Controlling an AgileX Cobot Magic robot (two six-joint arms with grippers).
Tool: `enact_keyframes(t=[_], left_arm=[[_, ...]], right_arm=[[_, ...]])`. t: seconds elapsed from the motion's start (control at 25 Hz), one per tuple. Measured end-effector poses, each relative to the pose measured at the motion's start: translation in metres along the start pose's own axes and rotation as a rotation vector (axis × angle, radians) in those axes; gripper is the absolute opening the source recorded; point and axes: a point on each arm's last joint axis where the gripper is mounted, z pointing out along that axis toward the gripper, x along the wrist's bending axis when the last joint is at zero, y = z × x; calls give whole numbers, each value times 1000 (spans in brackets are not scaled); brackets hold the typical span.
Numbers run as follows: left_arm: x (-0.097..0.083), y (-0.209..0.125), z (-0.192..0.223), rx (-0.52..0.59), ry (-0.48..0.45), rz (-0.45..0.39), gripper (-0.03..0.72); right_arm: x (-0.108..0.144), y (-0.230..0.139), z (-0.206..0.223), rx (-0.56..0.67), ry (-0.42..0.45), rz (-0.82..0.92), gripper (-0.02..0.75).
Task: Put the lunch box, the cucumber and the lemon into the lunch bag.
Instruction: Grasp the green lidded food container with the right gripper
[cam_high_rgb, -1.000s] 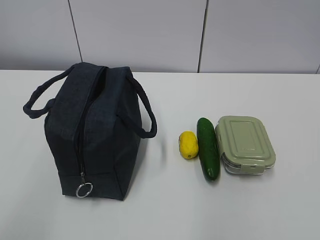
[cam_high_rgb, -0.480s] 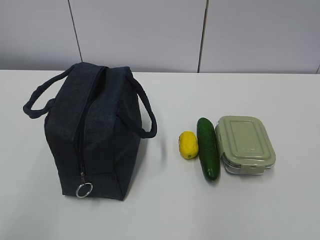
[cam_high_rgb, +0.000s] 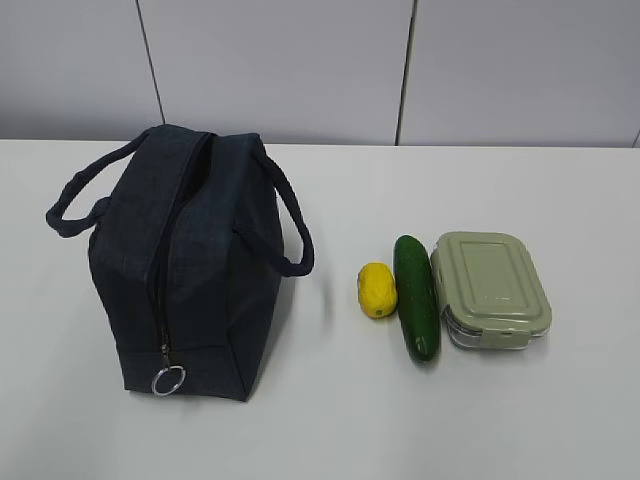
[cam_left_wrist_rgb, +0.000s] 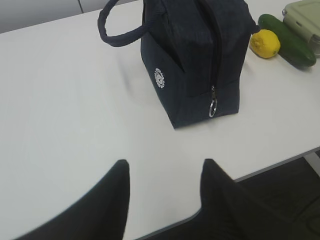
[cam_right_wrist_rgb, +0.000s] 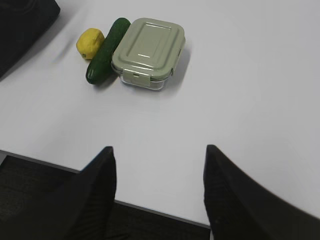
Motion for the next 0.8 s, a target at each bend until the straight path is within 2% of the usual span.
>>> enact_keyframes(t=[0.28,0.8], left_arm=[[0,0,0,-1,-2,-1,321],[0,0,0,-1,-2,-1,321]], right_arm=[[2,4,-2,-35,23,12,420],[13,57,42,-10,317,243,420]])
